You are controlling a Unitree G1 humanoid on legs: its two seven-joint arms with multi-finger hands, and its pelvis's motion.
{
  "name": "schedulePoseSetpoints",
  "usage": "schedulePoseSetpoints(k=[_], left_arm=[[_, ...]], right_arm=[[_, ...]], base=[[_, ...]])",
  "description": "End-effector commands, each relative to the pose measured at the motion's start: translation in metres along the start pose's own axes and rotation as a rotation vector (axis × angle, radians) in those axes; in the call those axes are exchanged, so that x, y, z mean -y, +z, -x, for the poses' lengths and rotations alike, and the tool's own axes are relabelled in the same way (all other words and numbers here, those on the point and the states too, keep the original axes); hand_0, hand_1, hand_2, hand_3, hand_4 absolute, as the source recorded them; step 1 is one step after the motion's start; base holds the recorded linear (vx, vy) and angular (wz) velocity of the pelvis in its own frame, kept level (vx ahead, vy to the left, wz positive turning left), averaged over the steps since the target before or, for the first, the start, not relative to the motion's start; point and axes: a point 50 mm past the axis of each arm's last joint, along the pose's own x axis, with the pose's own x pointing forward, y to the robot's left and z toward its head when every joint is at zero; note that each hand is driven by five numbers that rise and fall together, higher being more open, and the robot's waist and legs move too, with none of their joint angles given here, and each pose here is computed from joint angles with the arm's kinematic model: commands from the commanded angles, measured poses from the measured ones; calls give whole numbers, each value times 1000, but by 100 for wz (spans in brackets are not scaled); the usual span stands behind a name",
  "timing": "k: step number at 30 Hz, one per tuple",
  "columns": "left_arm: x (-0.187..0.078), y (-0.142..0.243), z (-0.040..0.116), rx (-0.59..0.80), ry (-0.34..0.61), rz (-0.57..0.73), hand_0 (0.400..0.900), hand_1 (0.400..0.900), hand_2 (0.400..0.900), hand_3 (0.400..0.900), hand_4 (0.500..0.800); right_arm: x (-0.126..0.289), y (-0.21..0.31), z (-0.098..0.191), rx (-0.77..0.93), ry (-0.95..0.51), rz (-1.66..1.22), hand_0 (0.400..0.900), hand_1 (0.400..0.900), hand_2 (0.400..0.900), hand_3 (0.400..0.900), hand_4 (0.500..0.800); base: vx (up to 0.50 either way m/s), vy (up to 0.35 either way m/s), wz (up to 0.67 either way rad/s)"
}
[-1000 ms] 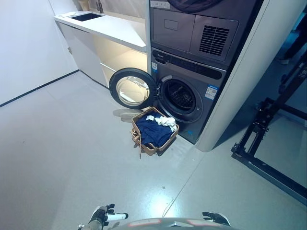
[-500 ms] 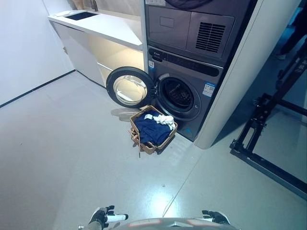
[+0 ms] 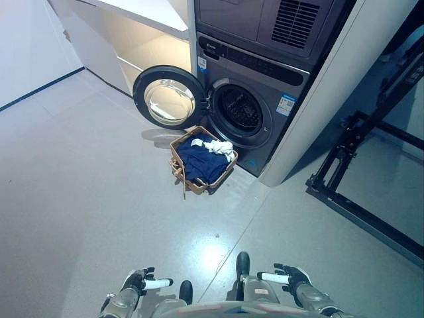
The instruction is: Put the clothes in the basket into the washing machine.
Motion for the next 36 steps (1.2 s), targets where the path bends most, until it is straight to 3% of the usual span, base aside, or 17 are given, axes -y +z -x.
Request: schedulePoseSetpoints(k=[1,6,18,27,36], left_arm=[[-11,26,-3,110,49,45,900,900,900,900,800],[-3,18,-2,81,33,83,900,900,900,900,800],[-19,40,-3,161,124,117,900,900,900,900,800],[-21,16,-1,75,147,128,900,900,900,900,800],[-44,33,0,147,176,75,900,900,900,900,800]], right_arm=[[8,-20,3,-64,-36,19,900,900,900,900,800],[13,-30,6,-86,-30,35,900,900,900,900,800],[-7,26,1,141,26,37,900,900,900,900,800],[-15,26,1,150,49,84,900,900,900,900,800],[-17,29,3,181,77,114,900,900,900,900,800]], base=[[518,-198,60],[529,-262,44],[299,-223,18],[488,156,-39],[351,266,17]])
